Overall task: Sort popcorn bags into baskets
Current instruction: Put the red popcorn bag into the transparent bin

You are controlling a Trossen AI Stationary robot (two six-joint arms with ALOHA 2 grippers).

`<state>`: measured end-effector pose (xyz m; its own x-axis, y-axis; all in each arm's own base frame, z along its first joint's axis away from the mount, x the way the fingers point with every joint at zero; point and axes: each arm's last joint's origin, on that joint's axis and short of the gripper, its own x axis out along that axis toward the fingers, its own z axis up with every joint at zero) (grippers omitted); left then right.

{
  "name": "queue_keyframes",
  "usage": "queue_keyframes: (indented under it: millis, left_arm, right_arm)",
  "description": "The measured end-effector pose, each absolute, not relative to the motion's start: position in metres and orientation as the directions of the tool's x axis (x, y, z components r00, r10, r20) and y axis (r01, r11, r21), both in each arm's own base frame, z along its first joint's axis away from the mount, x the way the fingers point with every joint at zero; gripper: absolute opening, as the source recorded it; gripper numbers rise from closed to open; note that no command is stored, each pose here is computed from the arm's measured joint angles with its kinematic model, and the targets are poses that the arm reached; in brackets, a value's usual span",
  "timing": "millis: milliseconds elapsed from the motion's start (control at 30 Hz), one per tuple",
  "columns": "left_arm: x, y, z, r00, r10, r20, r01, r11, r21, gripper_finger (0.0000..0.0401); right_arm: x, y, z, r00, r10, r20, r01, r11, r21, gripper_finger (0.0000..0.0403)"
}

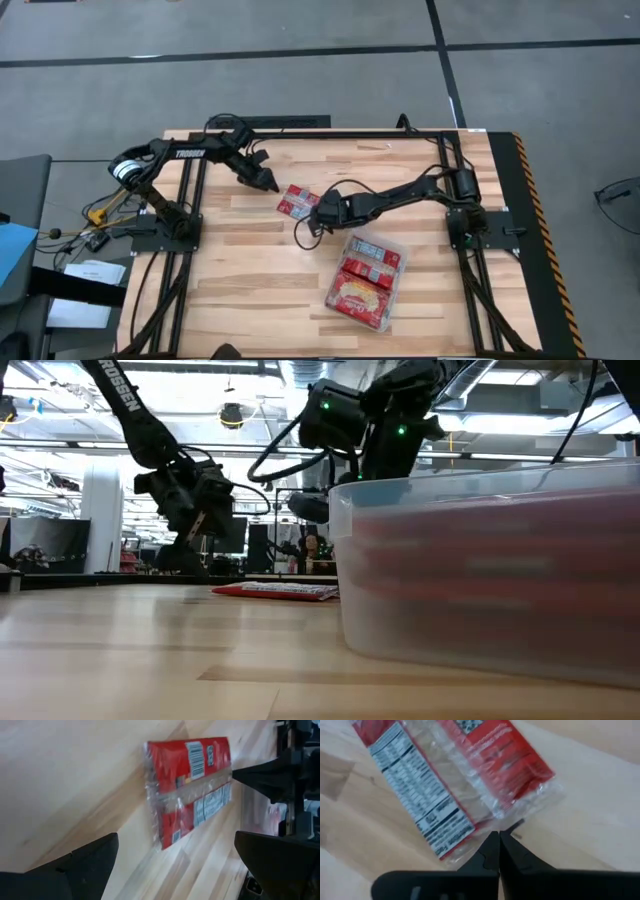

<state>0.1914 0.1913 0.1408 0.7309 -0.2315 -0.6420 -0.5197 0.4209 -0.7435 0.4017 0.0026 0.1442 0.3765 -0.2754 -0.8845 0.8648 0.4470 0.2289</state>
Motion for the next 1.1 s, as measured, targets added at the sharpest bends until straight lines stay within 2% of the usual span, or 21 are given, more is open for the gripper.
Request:
queue_keyframes:
  millis: [200, 467, 800, 1100]
  left_arm:
    - [0.199, 0.19, 0.143, 0.748, -0.223, -0.625, -0.499, 0.432, -0.751, 0.0389]
    - [0.196, 0.194, 0.143, 0.749, -0.194, -0.634, -0.524, 0.413, -0.745, 0.0389]
    - [0.196, 0.194, 0.143, 0.753, -0.201, -0.627, -0.519, 0.405, -0.753, 0.0389]
    - [0.202, 0.19, 0.14, 0.735, -0.187, -0.652, -0.536, 0.43, -0.727, 0.0389]
  right_arm:
    - [0.4, -0.006, 0.138, 0.36, -0.267, -0.894, 0.86, 0.467, 0.207, 0.0017]
    - [0.399, 0.006, 0.176, 0.463, -0.302, -0.833, 0.815, 0.514, 0.267, 0.0011]
    - [0.414, 0.0, 0.133, 0.447, -0.267, -0.854, 0.812, 0.522, 0.262, 0.0009]
    - [0.411, 0.0, 0.127, 0.4, -0.26, -0.879, 0.822, 0.526, 0.218, 0.0012]
